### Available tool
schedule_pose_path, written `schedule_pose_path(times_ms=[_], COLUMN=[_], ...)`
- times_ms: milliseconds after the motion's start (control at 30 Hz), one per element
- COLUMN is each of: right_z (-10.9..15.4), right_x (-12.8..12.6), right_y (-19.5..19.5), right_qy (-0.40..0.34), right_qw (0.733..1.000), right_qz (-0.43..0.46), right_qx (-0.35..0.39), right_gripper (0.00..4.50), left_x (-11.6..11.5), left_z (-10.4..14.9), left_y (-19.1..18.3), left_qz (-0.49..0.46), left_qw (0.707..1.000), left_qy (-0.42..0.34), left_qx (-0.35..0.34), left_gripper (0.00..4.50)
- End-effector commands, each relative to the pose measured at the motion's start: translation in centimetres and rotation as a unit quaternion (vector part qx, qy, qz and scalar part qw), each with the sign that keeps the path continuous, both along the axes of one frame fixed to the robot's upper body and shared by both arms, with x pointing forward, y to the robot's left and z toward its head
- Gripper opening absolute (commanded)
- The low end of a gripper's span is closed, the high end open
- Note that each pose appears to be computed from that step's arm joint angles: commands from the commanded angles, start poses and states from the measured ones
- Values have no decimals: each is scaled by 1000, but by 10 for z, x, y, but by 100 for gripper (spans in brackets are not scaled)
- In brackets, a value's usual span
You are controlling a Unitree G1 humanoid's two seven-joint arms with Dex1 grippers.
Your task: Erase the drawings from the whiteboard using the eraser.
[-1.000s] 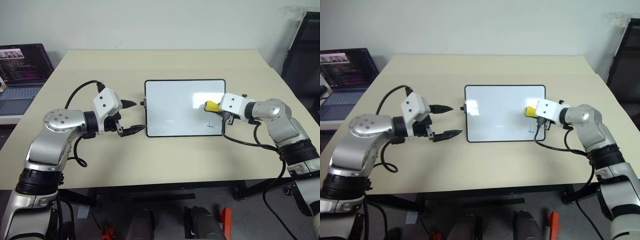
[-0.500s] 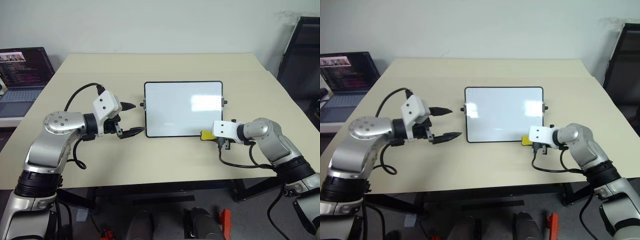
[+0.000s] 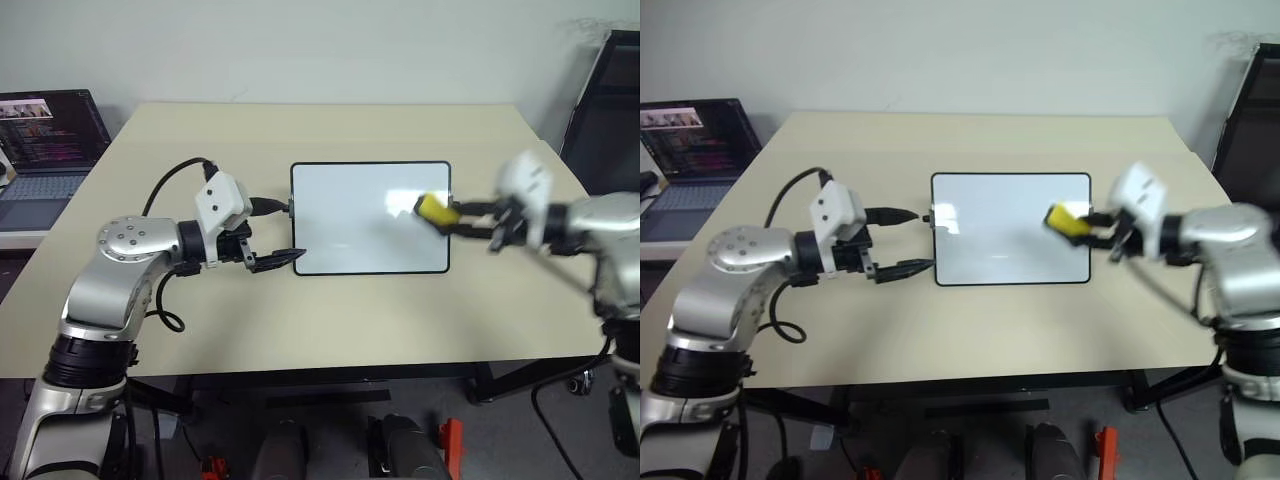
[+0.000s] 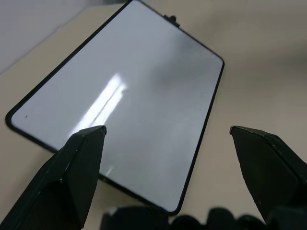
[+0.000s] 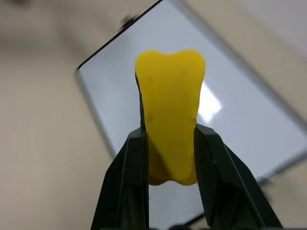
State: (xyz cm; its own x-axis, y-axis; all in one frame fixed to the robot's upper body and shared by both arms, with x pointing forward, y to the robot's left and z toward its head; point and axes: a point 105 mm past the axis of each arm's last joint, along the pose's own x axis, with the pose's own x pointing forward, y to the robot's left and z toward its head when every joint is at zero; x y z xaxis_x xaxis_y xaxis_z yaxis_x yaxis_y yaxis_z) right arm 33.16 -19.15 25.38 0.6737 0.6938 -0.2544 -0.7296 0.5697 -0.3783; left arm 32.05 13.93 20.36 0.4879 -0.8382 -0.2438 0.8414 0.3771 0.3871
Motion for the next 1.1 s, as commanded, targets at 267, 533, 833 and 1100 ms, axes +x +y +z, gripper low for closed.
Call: schedule_pose_path(times_ms=[267,533,833,1100], right_z=[-87,-111,-119,-126], right_x=[9,19,22,19], right_y=[-110,-129,-145,-141], right_qy=[195,258,262,285], right_qw=[926,873,858,858], right_qz=[-321,-414,-441,-428], right_qx=[-43,7,-6,-22], right_gripper=[96,96,96,96], left_x=[-12,-16,-19,-19], left_z=[-21,-27,-32,-35], left_y=[-80,-99,-94,-92], left_qz=[-122,-145,-134,-128], left_qw=[992,988,990,990], left_qy=[14,19,29,32], left_qx=[-28,-41,-40,-40], left_gripper=[450,450,450,450])
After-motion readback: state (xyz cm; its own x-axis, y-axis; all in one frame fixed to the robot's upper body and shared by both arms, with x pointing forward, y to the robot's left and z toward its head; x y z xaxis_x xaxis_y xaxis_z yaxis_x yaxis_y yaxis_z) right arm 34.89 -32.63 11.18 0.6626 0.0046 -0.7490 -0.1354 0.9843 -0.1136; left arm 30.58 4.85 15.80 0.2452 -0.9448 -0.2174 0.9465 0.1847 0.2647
